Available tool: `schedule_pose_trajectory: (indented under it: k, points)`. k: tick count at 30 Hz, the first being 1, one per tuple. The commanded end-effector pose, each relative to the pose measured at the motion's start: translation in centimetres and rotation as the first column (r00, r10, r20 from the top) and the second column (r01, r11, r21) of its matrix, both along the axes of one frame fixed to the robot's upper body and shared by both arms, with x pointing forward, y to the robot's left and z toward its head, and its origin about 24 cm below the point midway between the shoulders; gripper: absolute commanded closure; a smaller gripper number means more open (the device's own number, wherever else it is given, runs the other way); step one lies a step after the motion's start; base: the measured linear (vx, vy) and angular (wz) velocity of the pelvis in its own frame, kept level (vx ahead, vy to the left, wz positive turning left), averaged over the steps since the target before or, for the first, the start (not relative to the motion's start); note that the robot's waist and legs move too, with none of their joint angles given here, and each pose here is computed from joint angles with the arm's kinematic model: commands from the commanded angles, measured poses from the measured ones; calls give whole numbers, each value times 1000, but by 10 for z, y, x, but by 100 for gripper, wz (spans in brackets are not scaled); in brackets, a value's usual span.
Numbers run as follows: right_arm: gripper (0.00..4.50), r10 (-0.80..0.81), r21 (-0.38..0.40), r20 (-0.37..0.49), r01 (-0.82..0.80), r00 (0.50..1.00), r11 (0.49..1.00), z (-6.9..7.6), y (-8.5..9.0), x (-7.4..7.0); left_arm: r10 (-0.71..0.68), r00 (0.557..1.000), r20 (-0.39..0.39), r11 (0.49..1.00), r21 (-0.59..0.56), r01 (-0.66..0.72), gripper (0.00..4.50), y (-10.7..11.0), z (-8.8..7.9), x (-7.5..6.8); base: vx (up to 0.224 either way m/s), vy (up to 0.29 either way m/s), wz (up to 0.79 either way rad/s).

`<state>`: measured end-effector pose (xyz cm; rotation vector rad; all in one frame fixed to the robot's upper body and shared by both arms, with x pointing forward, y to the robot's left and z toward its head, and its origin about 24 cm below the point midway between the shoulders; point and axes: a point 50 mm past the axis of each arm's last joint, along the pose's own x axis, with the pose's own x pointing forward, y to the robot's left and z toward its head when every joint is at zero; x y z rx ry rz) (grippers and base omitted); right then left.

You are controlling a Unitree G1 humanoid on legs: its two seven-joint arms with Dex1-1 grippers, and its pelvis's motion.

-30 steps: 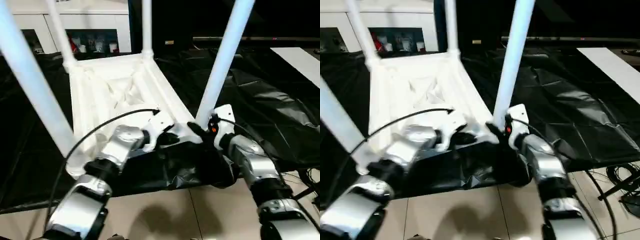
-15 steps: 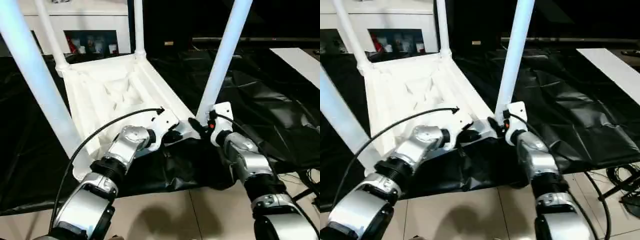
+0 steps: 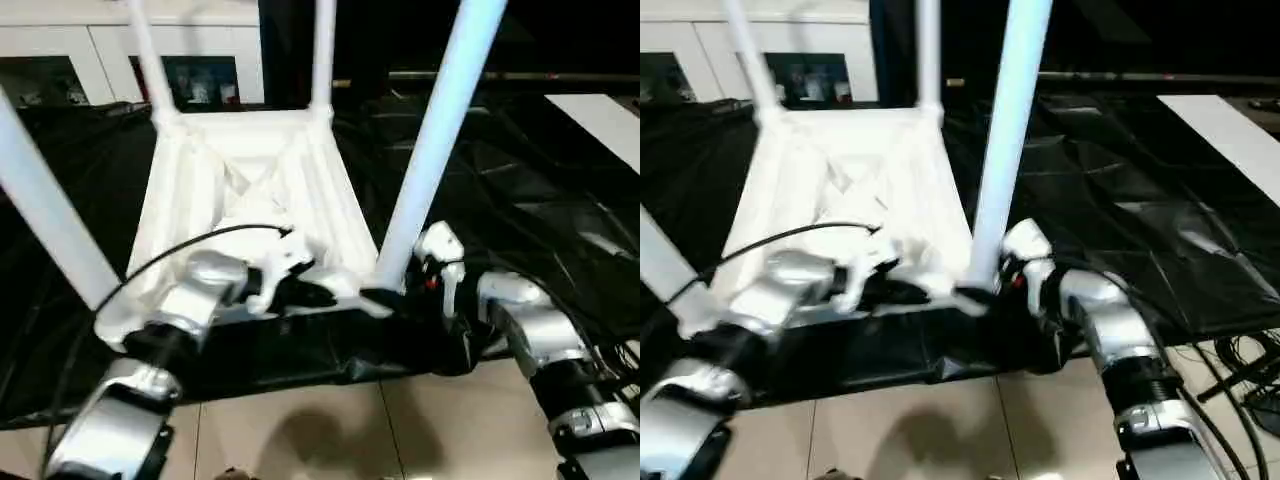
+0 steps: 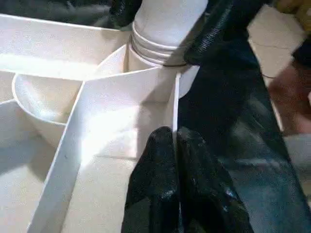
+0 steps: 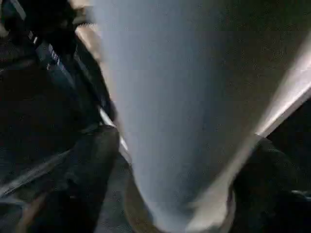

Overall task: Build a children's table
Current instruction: Rotate leg to tighten

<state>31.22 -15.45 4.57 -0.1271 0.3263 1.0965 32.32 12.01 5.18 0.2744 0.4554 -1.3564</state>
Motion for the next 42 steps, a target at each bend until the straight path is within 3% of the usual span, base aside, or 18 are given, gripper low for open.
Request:
schedule_pose_trajectory:
  k: [1,5,12,16,19,22,26,31,33,37,38,42]
  points:
    - [149,26,-13,-13,-27,1000,1000,-2,-1,-3,-1,999,-36,998,-61,-1,450,1,-2,-4,0,0,0]
    - [182,50,-20,-32,-51,998,999,-5,-1,-7,5,999,-42,998,-56,-7,450,5,-3,-5,0,0,0]
    - [188,62,2,-41,-62,997,998,-4,-2,-8,-6,999,-50,998,-61,3,450,8,-1,-8,0,0,0]
    - [188,14,43,-34,-12,999,999,-4,-1,-5,12,1000,-26,998,-64,-14,450,3,0,-6,0,0,0]
    - [188,-108,31,-25,109,994,994,-8,0,3,59,998,3,996,-62,-59,450,-4,-1,-1,0,0,0]
    - [189,-365,11,-43,366,930,931,-22,5,16,142,989,52,989,-58,-139,450,-30,-3,7,0,0,0]
    - [189,-454,16,-53,455,890,890,-26,13,19,174,983,59,984,-39,-172,450,-48,-6,9,0,0,0]
    - [189,-603,-6,-54,604,796,797,-31,29,26,214,974,73,977,-24,-213,450,-83,-9,8,0,0,0]
    - [189,-610,10,-40,610,792,792,-30,38,28,206,974,95,979,-20,-205,450,-90,-9,7,0,0,0]
    - [189,-555,33,18,555,831,831,-24,45,28,212,972,106,977,-9,-212,450,-86,-9,9,0,0,0]
    - [133,-541,48,13,540,841,840,-23,45,28,204,973,107,979,-5,-205,450,-83,-9,9,0,0,0]
    - [113,-466,102,11,463,885,881,-15,38,27,195,975,110,981,-2,-196,450,-72,-8,11,0,0,0]
